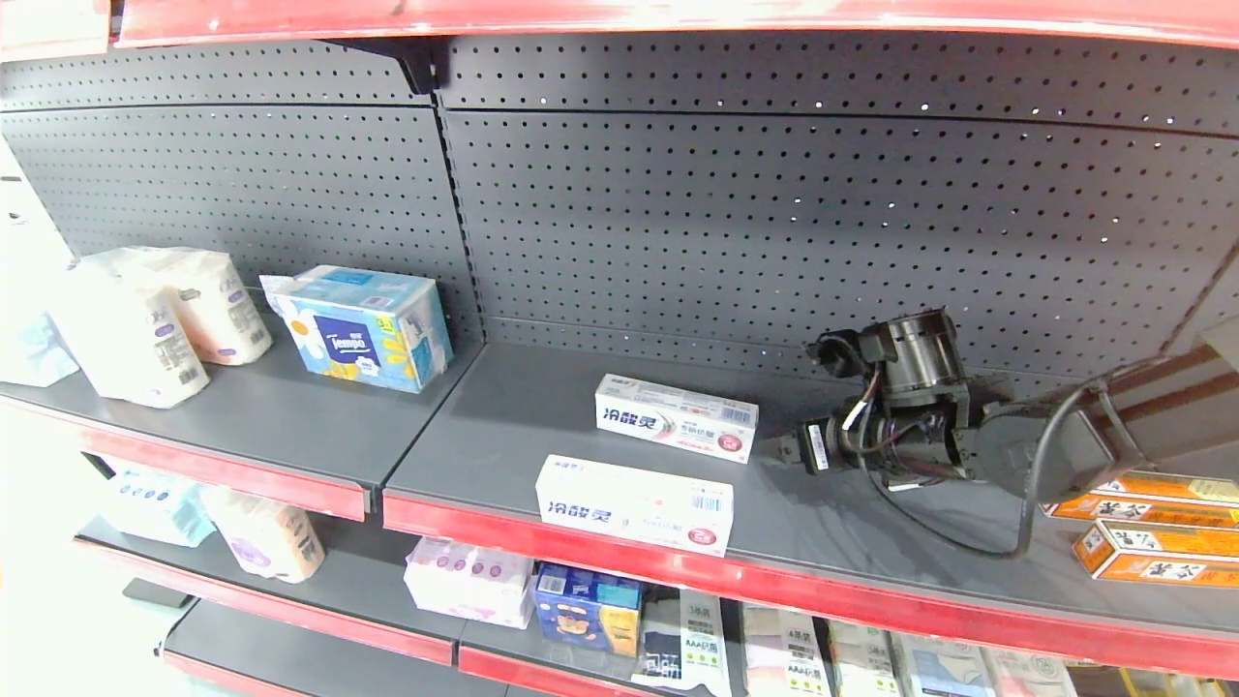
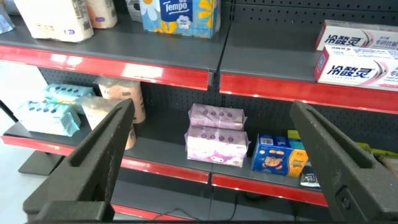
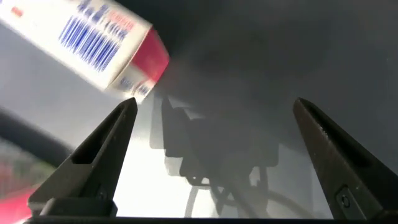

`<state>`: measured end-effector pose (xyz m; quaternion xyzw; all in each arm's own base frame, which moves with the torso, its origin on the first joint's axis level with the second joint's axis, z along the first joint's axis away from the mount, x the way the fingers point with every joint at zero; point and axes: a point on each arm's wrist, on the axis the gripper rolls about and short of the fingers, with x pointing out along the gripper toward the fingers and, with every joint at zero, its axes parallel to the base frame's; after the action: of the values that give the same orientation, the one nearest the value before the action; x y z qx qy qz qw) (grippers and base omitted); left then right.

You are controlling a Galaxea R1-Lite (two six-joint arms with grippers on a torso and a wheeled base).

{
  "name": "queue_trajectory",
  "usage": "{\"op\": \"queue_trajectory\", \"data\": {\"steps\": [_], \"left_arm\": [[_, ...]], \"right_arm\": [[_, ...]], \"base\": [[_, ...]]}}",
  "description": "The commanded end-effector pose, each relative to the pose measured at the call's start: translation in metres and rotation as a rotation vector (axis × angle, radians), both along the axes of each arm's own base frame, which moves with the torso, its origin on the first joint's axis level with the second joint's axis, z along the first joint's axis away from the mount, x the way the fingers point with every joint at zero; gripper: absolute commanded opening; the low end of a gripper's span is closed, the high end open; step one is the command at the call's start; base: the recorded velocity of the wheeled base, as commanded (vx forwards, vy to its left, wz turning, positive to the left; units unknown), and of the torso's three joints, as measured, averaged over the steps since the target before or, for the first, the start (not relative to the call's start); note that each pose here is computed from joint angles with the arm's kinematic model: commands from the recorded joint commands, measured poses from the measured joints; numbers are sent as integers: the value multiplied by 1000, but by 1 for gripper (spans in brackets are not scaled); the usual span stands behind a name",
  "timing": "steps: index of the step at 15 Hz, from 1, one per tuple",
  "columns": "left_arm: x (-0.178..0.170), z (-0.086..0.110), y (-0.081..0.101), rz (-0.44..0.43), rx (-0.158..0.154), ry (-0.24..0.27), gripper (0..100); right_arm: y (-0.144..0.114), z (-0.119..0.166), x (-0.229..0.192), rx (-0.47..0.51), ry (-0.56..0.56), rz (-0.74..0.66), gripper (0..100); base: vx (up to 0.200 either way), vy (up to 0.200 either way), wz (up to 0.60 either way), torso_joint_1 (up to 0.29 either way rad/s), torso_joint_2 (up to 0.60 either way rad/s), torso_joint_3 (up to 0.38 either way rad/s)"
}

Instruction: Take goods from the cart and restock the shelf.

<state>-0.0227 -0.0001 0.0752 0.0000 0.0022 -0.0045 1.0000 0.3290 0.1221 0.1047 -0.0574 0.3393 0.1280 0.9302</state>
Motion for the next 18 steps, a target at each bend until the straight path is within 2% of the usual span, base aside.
{"op": "queue_trajectory", "data": {"steps": [1, 5, 18], "left_arm": [[0, 0, 0, 0, 0, 0, 100], [0, 0, 0, 0, 0, 2, 100], [0, 0, 0, 0, 0, 0, 100]], "right_arm": [[3, 4, -6, 22, -2, 38, 100], [14, -2, -5, 23, 14, 68, 100], [16, -7, 13, -6, -14, -18, 100]], "base": [[0, 0, 0, 0, 0, 0], [0, 0, 0, 0, 0, 0], [0, 0, 0, 0, 0, 0]]}}
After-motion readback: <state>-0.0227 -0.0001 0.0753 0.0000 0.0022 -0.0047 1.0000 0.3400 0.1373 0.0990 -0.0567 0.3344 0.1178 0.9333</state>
